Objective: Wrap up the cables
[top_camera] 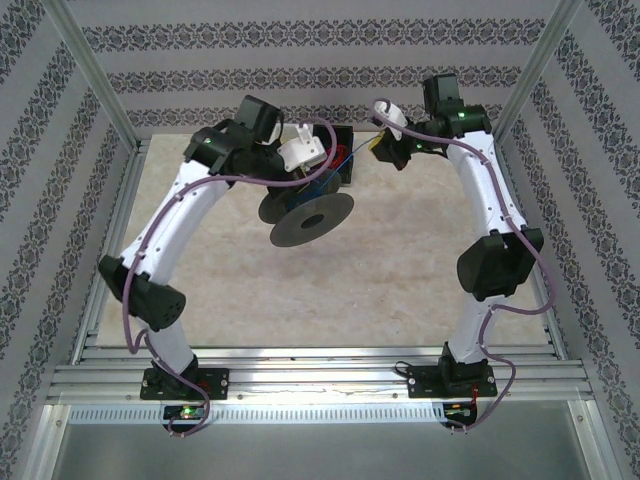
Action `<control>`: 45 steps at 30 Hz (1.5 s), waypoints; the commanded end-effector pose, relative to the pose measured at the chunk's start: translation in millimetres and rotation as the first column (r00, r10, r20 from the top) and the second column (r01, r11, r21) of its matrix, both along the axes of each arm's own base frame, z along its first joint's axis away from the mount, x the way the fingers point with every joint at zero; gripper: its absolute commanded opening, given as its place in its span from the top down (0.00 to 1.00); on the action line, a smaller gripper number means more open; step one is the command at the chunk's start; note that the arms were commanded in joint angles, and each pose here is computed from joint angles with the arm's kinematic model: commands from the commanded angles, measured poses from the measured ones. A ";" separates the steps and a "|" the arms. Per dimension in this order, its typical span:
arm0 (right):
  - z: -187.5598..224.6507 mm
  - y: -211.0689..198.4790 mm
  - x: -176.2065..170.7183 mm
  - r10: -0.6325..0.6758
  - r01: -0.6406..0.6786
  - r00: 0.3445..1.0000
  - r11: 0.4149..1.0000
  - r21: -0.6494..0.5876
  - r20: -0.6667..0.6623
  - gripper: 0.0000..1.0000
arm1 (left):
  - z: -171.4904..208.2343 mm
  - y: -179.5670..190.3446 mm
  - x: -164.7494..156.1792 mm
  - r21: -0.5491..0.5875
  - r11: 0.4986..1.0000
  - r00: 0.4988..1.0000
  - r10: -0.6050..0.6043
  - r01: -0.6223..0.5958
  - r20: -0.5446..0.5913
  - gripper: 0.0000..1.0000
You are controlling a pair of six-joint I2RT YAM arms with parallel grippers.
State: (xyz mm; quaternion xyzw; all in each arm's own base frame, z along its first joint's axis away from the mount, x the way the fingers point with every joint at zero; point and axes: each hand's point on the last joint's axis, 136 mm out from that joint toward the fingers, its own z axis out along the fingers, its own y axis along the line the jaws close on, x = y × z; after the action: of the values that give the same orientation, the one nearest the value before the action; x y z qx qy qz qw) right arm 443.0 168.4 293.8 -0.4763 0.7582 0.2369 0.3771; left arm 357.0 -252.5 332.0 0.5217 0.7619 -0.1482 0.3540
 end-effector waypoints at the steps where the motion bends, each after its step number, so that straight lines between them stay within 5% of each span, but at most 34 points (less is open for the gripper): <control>1: -14.2 -0.6 -5.5 0.063 -0.059 0.997 0.992 0.113 -0.036 1.00 | 35.4 -2.9 -25.7 -0.105 0.984 0.988 -0.134 0.142 0.078 1.00; 7: -60.0 7.9 -38.6 0.125 -0.108 0.989 0.976 0.188 -0.081 1.00 | 88.3 1.6 -29.8 -0.312 0.930 0.973 -0.144 0.195 0.180 1.00; 11: -82.8 15.3 -55.6 0.115 -0.093 0.987 0.978 0.188 -0.110 1.00 | 127.9 2.5 -26.5 -0.501 0.833 0.966 -0.141 0.233 0.215 1.00; 18: -105.5 48.0 -65.1 0.017 -0.007 0.997 0.992 0.124 -0.077 1.00 | 159.1 0.2 15.5 -0.673 0.730 0.984 0.004 0.117 0.176 1.00; 24: -93.3 49.8 -39.7 -0.251 0.245 0.968 0.957 0.154 0.022 1.00 | 166.1 5.3 34.6 -0.718 0.696 0.984 0.100 0.036 0.146 1.00; 29: -71.3 34.0 -21.4 -0.451 0.424 0.891 0.867 0.262 0.049 1.00 | 168.0 12.3 39.4 -0.730 0.683 0.975 0.162 -0.002 0.150 1.00; 39: -32.5 21.4 -11.2 -0.460 0.451 0.882 0.754 0.477 -0.108 1.00 | 168.5 29.4 41.8 -0.762 0.646 0.959 0.244 -0.047 0.148 1.00; 45: -43.9 33.3 -12.9 -0.464 0.467 0.878 0.782 0.413 -0.113 1.00 | 175.5 41.3 55.0 -0.798 0.596 0.936 0.325 -0.092 0.135 1.00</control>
State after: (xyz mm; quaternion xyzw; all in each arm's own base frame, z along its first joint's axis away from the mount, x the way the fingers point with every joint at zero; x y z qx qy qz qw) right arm 430.7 193.9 237.7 -0.1772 0.7852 0.2986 0.5127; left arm 421.4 -230.4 442.9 0.2645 0.6869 -0.3531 0.5775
